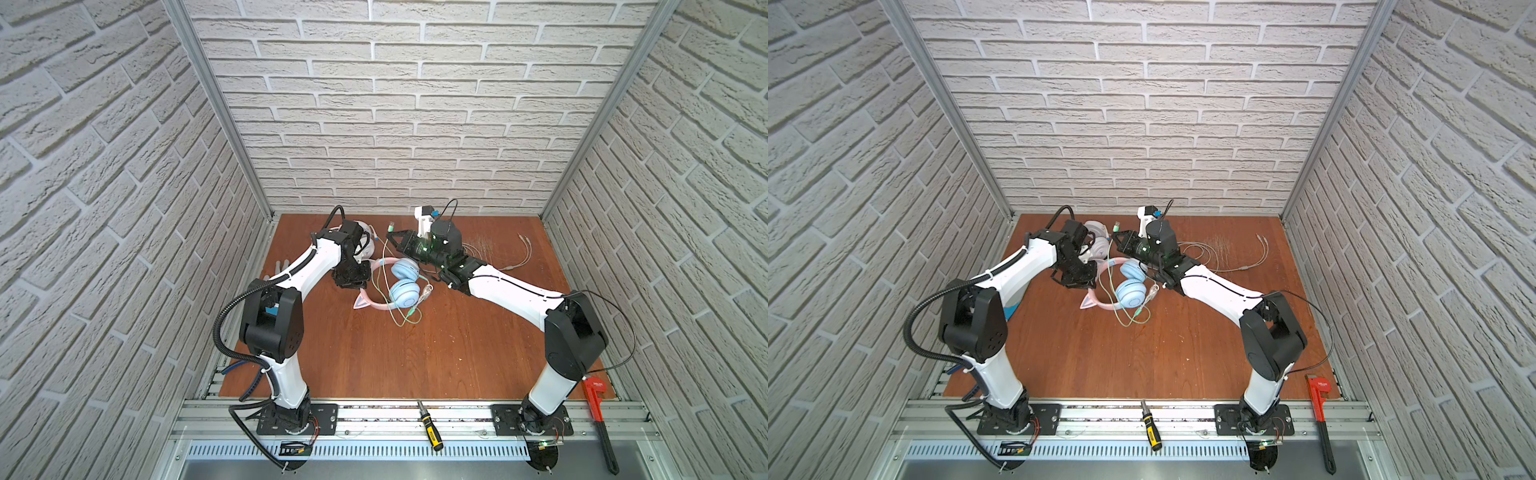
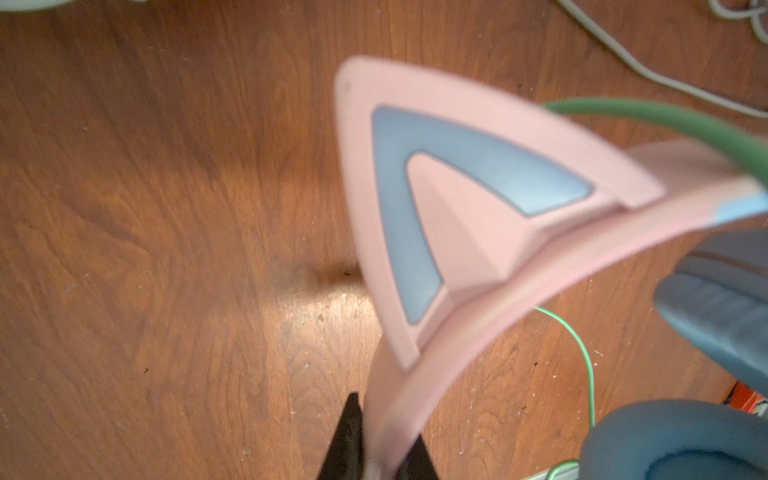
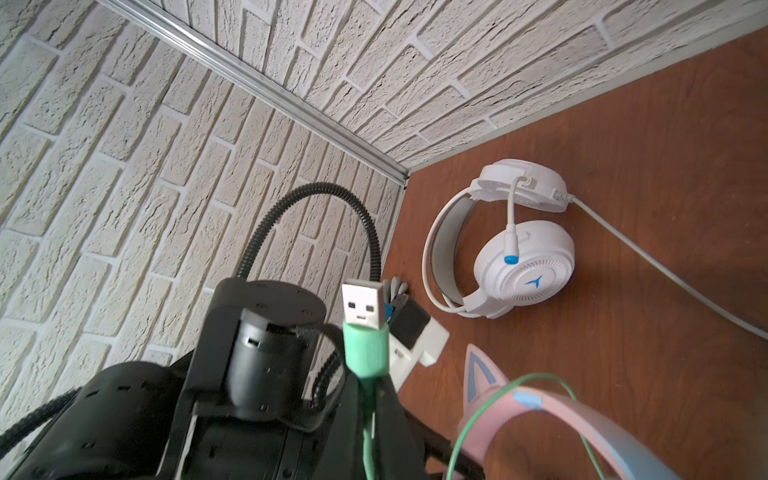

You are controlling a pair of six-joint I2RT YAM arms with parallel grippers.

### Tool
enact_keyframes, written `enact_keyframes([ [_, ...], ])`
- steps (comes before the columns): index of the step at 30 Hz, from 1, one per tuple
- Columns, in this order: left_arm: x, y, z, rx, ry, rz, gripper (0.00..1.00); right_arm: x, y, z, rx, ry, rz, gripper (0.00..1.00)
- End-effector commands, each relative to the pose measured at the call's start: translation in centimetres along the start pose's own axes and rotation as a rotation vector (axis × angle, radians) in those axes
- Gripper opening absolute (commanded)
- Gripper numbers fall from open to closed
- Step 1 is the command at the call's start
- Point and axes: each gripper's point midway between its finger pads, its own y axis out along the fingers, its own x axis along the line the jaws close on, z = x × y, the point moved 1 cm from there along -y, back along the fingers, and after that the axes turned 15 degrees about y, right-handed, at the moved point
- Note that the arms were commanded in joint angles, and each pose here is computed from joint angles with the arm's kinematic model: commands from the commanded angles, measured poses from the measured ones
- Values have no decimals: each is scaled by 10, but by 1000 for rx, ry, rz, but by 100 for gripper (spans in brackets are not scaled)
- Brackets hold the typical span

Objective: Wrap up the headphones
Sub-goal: 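Carry the green USB plug away from the headphone and lower it to the table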

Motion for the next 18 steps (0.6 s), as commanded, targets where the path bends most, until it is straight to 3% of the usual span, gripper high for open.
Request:
enact_keyframes([
  [1, -16, -22, -9, -52, 84, 31, 0, 1, 6, -18, -58, -21, -5, 6],
  [18, -43, -53, 0, -118, 257, 105, 0, -85, -8, -64, -214, -99, 249, 5],
])
